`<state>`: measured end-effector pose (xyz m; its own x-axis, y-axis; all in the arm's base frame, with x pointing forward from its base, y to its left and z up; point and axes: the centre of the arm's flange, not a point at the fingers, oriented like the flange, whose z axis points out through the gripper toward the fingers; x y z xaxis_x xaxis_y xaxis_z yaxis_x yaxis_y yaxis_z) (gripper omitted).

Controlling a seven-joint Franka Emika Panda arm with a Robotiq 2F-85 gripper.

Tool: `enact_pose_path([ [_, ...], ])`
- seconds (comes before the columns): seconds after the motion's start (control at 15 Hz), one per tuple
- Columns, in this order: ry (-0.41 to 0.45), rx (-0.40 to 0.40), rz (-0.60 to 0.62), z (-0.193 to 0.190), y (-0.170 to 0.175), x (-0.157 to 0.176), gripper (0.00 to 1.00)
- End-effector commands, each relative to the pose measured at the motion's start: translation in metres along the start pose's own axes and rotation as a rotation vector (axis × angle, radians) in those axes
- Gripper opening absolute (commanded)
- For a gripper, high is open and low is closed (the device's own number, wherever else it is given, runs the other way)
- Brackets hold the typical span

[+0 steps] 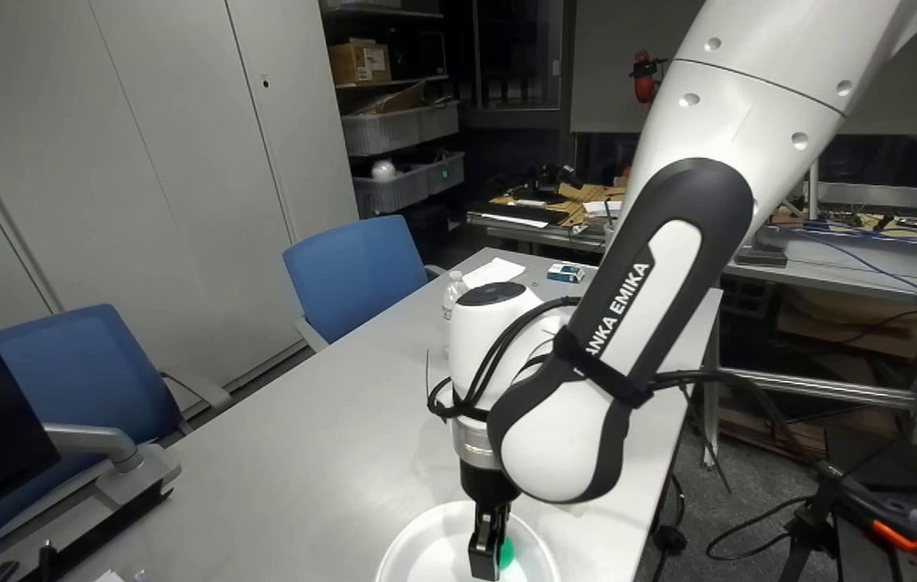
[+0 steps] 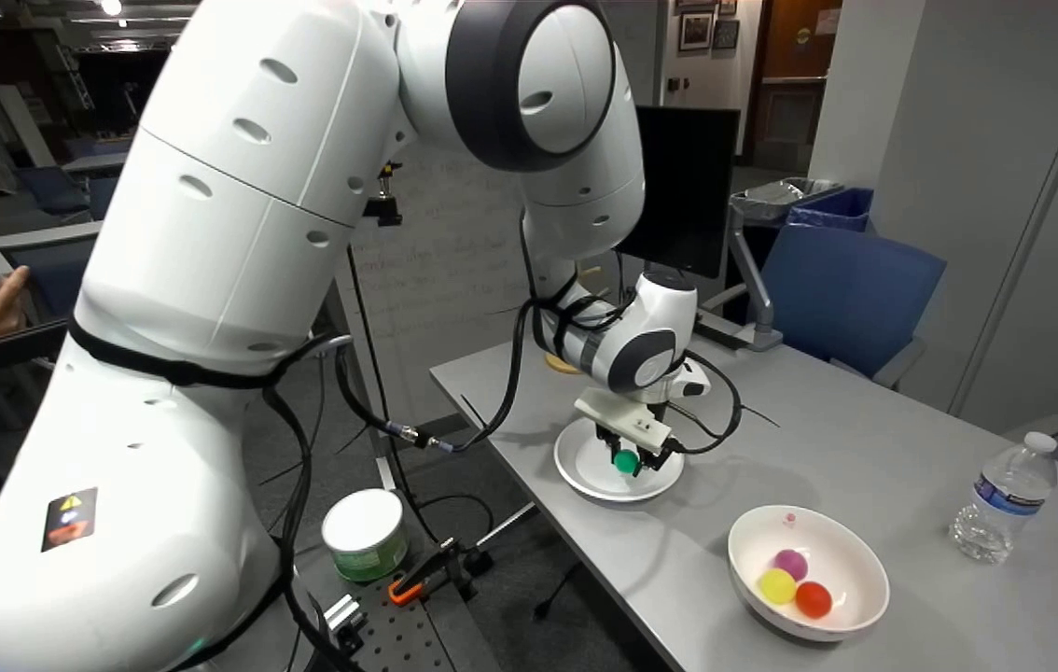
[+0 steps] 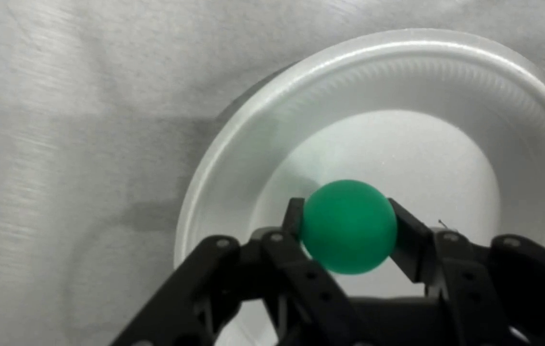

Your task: Take the green ball from the right white bowl and place it in the left white bowl

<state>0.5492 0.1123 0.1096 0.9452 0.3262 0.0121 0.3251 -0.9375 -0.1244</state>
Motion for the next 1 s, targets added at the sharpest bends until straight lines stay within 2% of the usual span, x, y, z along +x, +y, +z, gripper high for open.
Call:
enact_pose_path([
  [0.0,0.016,0.012,-0.017,-0.001,0.002,0.004,0.74],
  [0.2,0.010,0.005,-0.012,-0.011,0.000,0.002,0.96],
  [0.27,0.010,0.006,-0.008,-0.015,0.000,0.002,1.00],
  [0.67,0.009,-0.020,0.006,-0.048,0.003,-0.001,1.00],
  [0.93,-0.004,-0.050,0.026,-0.086,0.007,-0.011,1.00],
])
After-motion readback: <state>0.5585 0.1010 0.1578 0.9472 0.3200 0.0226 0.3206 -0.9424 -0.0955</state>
